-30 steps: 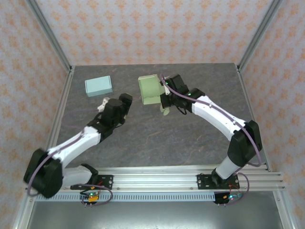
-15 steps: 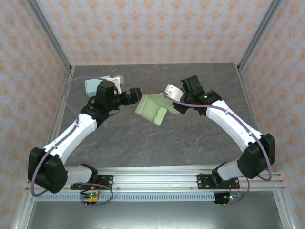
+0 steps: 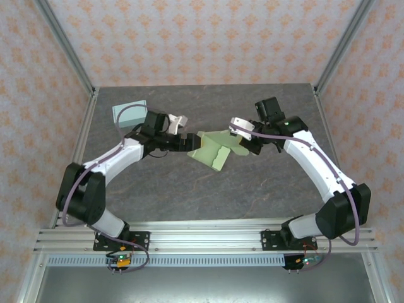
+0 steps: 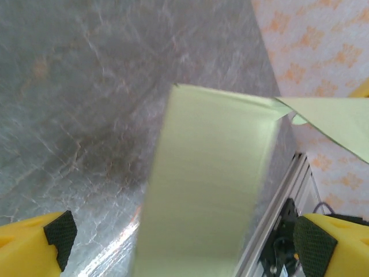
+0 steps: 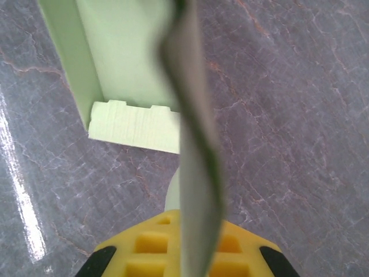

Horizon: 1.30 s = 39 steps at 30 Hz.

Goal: Fold the paper box

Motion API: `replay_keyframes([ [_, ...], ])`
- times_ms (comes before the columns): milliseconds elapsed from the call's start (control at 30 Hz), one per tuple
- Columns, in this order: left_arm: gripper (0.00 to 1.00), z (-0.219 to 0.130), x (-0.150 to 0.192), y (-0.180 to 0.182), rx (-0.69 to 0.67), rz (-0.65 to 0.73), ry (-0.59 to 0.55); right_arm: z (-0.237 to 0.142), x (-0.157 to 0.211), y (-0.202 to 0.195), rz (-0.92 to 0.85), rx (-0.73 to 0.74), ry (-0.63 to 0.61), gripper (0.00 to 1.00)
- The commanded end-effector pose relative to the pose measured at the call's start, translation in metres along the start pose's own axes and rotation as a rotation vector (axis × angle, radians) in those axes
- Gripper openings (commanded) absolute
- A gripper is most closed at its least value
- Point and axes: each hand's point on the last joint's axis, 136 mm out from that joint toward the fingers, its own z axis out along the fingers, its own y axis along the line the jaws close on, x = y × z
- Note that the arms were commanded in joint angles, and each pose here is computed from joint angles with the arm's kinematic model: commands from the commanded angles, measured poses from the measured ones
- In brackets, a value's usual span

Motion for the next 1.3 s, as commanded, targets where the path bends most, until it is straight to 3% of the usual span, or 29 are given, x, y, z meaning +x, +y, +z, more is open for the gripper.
replay_keyframes([
  [0,0.99,0.0,0.014,-0.028,0.064,0.086,0.096,-0.013,-0.011,0.006,-0.017,-0.022,-0.054,0.0],
  [167,0.83,0.002,0.017,-0.028,0.075,0.108,0.113,-0.012,-0.013,0.009,-0.028,-0.04,-0.071,0.0],
  [333,0.49,0.001,0.016,-0.028,0.061,0.118,0.128,-0.01,-0.016,0.011,-0.013,-0.06,-0.083,0.0],
  [433,0.39,0.001,0.012,-0.027,0.047,0.109,0.096,-0.008,-0.02,0.01,0.018,-0.069,-0.097,0.0],
  [467,0.37,0.001,0.01,-0.025,0.035,0.105,0.086,-0.007,-0.022,0.008,0.038,-0.066,-0.108,0.06],
  [567,0.36,0.001,0.001,-0.025,0.025,0.078,0.051,-0.005,-0.029,0.003,0.125,-0.054,-0.159,0.26],
  [633,0.36,0.001,-0.007,-0.028,0.04,0.045,0.013,-0.01,-0.036,0.001,0.185,-0.056,-0.215,0.6],
  [700,0.36,0.001,-0.017,-0.027,0.03,0.011,-0.029,-0.022,-0.046,-0.005,0.276,-0.047,-0.316,0.69],
  [800,0.36,-0.002,-0.035,-0.017,0.01,-0.083,-0.099,-0.048,-0.055,-0.028,0.422,0.059,-0.495,0.71],
  [867,0.35,-0.006,-0.047,-0.012,0.016,-0.153,-0.155,-0.072,-0.051,-0.056,0.564,0.224,-0.611,0.73],
  [967,0.35,-0.01,-0.064,-0.008,0.033,-0.213,-0.225,-0.101,-0.022,-0.089,0.836,0.445,-0.762,0.86],
  [1033,0.35,-0.014,-0.073,-0.006,0.019,-0.242,-0.254,-0.108,-0.003,-0.097,1.011,0.502,-0.854,0.89],
  [1133,0.35,-0.019,-0.082,-0.003,-0.013,-0.277,-0.3,-0.086,0.002,-0.083,1.113,0.382,-0.875,0.85],
  [1267,0.35,-0.02,-0.09,-0.005,-0.016,-0.28,-0.316,-0.045,-0.005,-0.059,1.156,0.138,-0.849,0.69],
])
